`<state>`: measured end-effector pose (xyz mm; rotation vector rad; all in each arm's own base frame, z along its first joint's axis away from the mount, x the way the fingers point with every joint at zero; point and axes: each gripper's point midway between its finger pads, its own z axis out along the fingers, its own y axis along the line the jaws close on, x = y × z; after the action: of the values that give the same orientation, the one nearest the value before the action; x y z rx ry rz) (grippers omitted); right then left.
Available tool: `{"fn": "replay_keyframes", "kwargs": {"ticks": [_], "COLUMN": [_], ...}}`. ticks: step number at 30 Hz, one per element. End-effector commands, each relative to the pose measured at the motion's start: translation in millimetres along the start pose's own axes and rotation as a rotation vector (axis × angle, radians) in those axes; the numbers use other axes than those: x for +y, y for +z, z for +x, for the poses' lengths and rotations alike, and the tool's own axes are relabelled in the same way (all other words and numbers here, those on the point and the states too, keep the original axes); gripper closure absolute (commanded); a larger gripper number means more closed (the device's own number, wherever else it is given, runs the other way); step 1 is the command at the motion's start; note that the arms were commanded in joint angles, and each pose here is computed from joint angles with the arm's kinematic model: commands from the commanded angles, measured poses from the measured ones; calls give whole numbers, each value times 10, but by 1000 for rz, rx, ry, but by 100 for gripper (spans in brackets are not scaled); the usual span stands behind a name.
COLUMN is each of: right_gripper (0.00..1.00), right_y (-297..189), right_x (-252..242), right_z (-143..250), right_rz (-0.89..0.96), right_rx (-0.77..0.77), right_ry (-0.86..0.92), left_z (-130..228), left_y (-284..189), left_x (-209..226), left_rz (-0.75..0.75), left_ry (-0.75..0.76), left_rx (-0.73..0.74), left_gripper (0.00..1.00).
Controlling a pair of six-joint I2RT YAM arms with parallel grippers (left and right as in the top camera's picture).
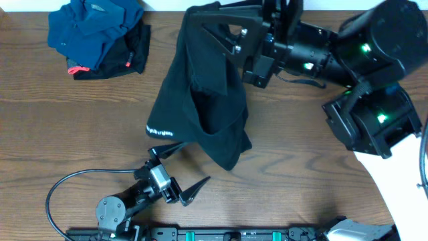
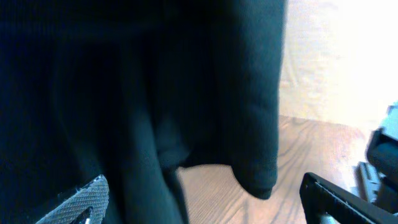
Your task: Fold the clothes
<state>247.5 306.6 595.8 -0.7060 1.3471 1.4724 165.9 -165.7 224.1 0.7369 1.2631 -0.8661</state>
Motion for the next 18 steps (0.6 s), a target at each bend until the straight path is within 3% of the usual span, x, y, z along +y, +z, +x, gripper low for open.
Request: {"fn": "replay_keyframes", "kwargs": {"ticks": [1,12,18], "right_gripper": [98,99,99], "right_y": [147,366,393], "right_x": [-77,-542,-614], "right_z": [68,109,131], "right_rz": [-3,77,95], "right_rx": [9,-41,-45], "right_ry": [31,86,112], "left_z": [-39,-104,65], "left_y": [23,86,101], "left_x": [-87,-304,132], "left_rz": [36,117,-150], "left_ry": [-26,-160,-232], "left_rx": [-18,-32,-7], "left_gripper": [2,2,2]}}
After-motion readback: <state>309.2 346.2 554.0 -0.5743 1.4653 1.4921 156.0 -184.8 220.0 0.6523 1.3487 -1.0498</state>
